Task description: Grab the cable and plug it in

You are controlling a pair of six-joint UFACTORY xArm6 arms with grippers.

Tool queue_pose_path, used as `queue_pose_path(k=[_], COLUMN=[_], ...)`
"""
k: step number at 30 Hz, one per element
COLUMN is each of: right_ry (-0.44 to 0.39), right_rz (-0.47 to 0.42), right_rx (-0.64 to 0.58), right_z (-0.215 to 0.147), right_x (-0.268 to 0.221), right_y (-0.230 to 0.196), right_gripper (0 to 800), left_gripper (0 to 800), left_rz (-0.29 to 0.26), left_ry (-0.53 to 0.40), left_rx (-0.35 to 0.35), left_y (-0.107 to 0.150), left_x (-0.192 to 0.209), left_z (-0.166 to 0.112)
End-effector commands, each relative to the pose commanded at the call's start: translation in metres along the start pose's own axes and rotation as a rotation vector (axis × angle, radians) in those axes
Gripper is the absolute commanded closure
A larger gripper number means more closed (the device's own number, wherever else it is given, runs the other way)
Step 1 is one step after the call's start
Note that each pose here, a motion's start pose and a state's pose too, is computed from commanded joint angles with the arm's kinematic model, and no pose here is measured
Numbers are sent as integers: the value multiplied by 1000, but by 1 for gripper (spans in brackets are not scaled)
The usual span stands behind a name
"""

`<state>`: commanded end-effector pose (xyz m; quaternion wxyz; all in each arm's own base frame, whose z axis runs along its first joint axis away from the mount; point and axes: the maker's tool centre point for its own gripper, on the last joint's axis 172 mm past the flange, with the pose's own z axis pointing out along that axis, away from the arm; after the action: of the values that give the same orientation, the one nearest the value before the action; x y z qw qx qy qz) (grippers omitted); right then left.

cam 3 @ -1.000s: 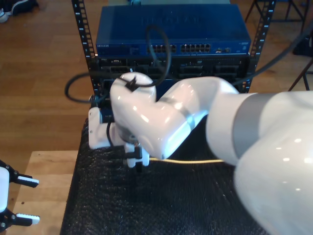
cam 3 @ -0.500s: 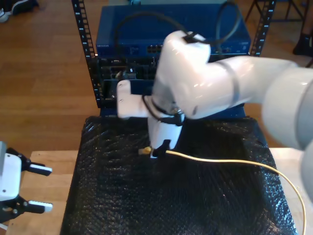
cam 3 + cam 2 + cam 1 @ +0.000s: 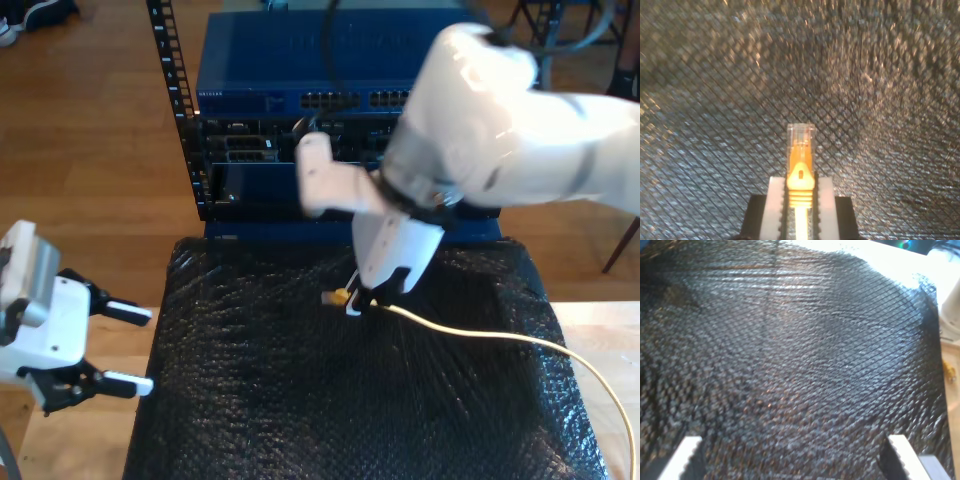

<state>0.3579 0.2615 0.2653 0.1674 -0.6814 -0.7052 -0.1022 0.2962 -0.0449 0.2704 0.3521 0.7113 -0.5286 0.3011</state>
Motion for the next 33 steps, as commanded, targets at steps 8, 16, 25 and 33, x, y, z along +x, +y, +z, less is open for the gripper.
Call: queue_pose_path(k=[8, 16, 25, 33], right_ry=[15, 12, 24, 34], right_rz=[-10, -11, 18, 39], right_rx=[-28, -12, -31, -47], right_z=[-23, -23, -47, -72], right_x=[3, 2, -15, -25], right_y=[-5, -11, -25, -37], right_gripper=[794, 797, 797, 797], left_gripper=[0, 0, 0, 0], left_rz=[35, 69, 99, 105], left_ry=[28, -1, -34, 40], left_rx=[-40, -101, -156, -156], left_y=[1, 8, 9, 10], left_x=[31, 47, 82, 107], left_z=[18, 41, 54, 61])
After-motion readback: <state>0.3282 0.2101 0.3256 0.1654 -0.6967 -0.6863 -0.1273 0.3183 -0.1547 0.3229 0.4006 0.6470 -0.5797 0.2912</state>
